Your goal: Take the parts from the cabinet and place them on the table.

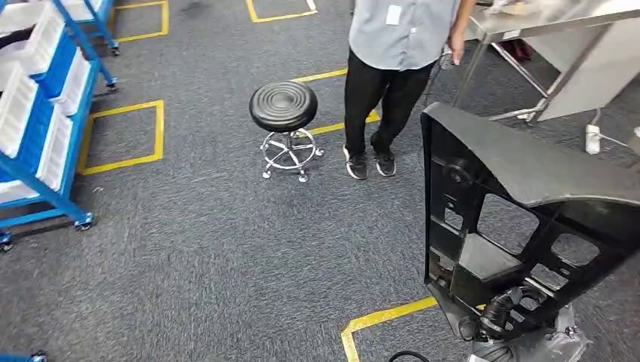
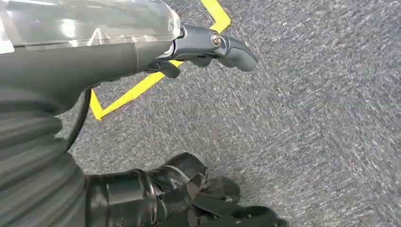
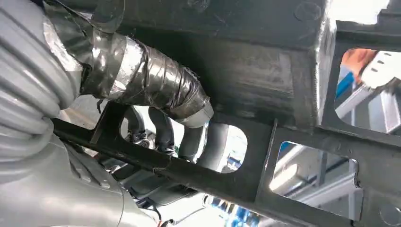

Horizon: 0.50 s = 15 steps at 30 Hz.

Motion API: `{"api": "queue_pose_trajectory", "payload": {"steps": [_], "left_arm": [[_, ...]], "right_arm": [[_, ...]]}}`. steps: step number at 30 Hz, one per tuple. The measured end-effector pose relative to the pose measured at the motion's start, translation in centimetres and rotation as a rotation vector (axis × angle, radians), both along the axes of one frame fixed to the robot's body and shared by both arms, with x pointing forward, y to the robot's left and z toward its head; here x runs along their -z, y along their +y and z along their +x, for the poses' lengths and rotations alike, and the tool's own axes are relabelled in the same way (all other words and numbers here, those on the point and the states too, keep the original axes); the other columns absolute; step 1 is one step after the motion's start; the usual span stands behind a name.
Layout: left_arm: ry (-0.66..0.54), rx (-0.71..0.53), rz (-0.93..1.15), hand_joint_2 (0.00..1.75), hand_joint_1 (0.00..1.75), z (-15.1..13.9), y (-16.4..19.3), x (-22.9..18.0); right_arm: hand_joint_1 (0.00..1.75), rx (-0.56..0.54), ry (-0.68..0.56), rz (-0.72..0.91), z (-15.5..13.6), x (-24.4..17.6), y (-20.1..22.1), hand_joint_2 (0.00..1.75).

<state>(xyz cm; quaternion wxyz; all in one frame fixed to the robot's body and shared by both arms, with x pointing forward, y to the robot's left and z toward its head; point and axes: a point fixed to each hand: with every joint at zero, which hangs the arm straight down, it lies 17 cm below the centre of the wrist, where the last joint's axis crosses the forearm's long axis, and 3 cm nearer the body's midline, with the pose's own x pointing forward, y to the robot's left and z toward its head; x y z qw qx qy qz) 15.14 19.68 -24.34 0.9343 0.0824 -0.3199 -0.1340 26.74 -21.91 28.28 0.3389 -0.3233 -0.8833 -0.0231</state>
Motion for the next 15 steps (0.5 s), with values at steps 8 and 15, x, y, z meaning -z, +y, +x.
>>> {"api": "queue_pose_trajectory", "payload": {"steps": [8, 15], "left_arm": [[-0.003, -0.019, 0.005, 1.75, 0.00, 0.33, 0.27, -0.06], [0.008, -0.023, 0.014, 1.75, 0.00, -0.27, 0.52, 0.13]], "right_arm": [[1.75, 0.002, 0.006, 0.005, -0.07, 0.15, -0.05, 1.75], [1.75, 0.000, 0.013, 0.005, -0.04, 0.40, 0.02, 1.75]]}}
